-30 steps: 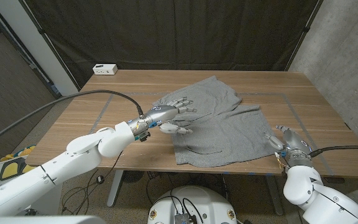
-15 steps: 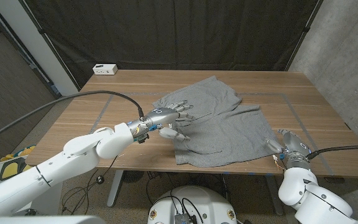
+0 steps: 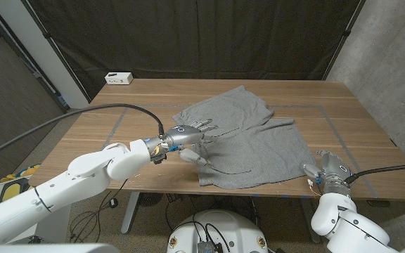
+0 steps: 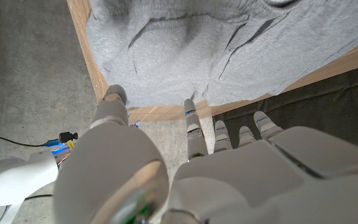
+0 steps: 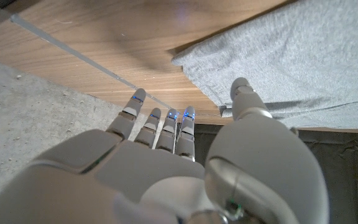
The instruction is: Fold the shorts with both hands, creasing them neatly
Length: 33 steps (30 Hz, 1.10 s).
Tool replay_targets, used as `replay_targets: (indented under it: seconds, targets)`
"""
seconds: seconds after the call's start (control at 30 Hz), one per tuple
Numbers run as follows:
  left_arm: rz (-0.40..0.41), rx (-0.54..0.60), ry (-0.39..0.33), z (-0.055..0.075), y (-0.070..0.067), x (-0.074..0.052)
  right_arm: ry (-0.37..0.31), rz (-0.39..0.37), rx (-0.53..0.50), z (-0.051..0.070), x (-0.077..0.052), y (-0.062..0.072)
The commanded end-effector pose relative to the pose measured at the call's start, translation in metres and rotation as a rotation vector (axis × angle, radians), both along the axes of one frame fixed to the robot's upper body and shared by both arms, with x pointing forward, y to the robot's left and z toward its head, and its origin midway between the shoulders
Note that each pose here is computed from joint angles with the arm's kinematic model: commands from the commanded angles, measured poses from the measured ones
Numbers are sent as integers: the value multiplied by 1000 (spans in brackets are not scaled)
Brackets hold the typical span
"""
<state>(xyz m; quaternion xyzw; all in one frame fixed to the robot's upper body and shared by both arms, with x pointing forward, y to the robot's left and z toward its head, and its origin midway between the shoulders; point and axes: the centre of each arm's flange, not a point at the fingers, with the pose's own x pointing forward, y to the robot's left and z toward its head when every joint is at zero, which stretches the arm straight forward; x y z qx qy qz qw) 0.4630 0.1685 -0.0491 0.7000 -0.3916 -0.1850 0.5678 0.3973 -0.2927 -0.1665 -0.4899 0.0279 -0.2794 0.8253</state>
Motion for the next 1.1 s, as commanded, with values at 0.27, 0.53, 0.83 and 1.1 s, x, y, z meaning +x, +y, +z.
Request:
replay_targets:
  seconds: [0.27, 0.53, 0.83, 1.1]
  targets:
    - [93, 152, 14, -12, -4, 1, 22, -52, -59, -7, -4, 6]
    - [114, 180, -6, -17, -7, 2, 38, -49, -96, -10, 0, 11]
    - [108, 181, 4, -23, -9, 7, 77, -70, -115, -14, 5, 13]
    - [90, 186, 13, -30, -13, 8, 90, -82, -127, -17, 9, 15]
